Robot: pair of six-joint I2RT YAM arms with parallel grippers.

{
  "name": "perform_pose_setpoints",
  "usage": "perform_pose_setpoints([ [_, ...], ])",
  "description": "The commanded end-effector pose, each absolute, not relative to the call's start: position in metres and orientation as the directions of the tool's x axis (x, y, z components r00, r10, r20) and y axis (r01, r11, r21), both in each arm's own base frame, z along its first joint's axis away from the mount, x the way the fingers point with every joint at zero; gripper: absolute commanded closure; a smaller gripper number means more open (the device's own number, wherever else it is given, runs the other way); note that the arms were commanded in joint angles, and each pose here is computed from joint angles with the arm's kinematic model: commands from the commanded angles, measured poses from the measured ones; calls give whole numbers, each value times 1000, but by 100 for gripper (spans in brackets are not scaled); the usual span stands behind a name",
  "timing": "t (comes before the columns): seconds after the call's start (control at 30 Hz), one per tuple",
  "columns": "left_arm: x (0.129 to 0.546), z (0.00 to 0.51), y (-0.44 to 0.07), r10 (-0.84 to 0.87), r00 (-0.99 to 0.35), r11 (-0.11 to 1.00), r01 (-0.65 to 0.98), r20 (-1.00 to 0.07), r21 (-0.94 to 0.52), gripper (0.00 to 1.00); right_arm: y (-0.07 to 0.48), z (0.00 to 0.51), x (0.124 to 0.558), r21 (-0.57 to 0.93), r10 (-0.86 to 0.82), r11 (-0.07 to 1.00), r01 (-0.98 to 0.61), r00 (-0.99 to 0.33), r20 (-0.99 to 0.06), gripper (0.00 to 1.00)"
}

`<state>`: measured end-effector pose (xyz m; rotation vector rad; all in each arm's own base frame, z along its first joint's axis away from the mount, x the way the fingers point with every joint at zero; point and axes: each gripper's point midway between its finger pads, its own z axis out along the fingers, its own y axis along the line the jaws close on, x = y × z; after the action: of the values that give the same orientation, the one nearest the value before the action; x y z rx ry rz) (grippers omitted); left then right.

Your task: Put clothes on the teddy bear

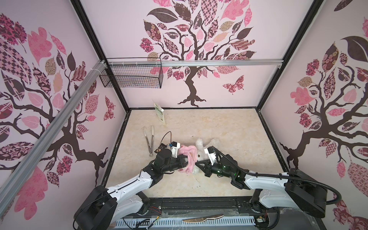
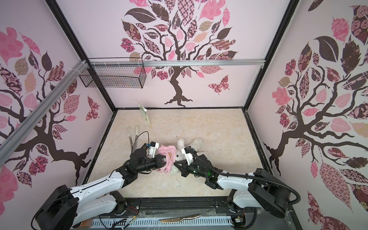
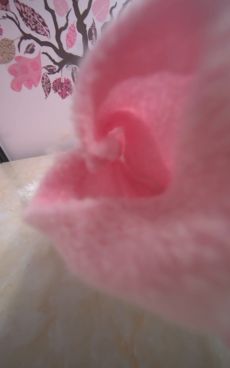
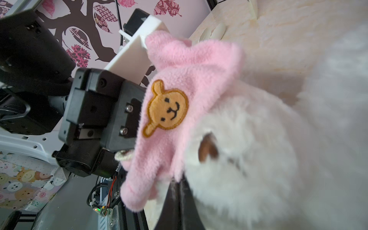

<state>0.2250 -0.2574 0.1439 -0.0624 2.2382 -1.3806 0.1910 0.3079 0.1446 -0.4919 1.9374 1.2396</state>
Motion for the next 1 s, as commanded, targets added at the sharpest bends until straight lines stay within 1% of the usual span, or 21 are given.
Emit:
perform_pose_setpoints([
  [0.0,236,157,-244,-365,-824,469,240,-434,-850,100,292,136,189,590,81,492,-640,-642,-763,100],
  [0.2,236,159,-243,-364,-819,469,250,-443,-847,100,282,136,186,607,89,484,-630,-655,-750,100],
  [0.37,232,157,-245,-335,-827,472,267,-451,-840,100,250,121,219,651,164,588,-479,-718,-677,100],
  [0.43,230,155,-245,-316,-834,479,271,-452,-835,100,248,127,223,622,141,593,-511,-696,-705,100],
  [0.53,231,156,-246,-342,-845,459,231,-411,-858,100,272,150,202,589,65,476,-653,-642,-764,100],
  [0.57,232,157,-247,-354,-848,449,217,-395,-867,100,279,154,195,562,44,453,-692,-612,-790,98],
  [0.63,234,161,-250,-374,-858,416,186,-354,-890,100,295,159,178,499,-9,415,-761,-551,-834,84],
  [0.7,233,162,-253,-377,-870,387,163,-317,-908,100,305,165,170,498,-4,374,-782,-538,-843,77],
  [0.8,232,162,-258,-365,-884,370,151,-293,-917,100,311,169,176,533,44,357,-767,-556,-830,76],
  [0.97,230,161,-258,-361,-886,372,148,-290,-916,100,328,170,181,555,48,319,-768,-572,-819,78],
])
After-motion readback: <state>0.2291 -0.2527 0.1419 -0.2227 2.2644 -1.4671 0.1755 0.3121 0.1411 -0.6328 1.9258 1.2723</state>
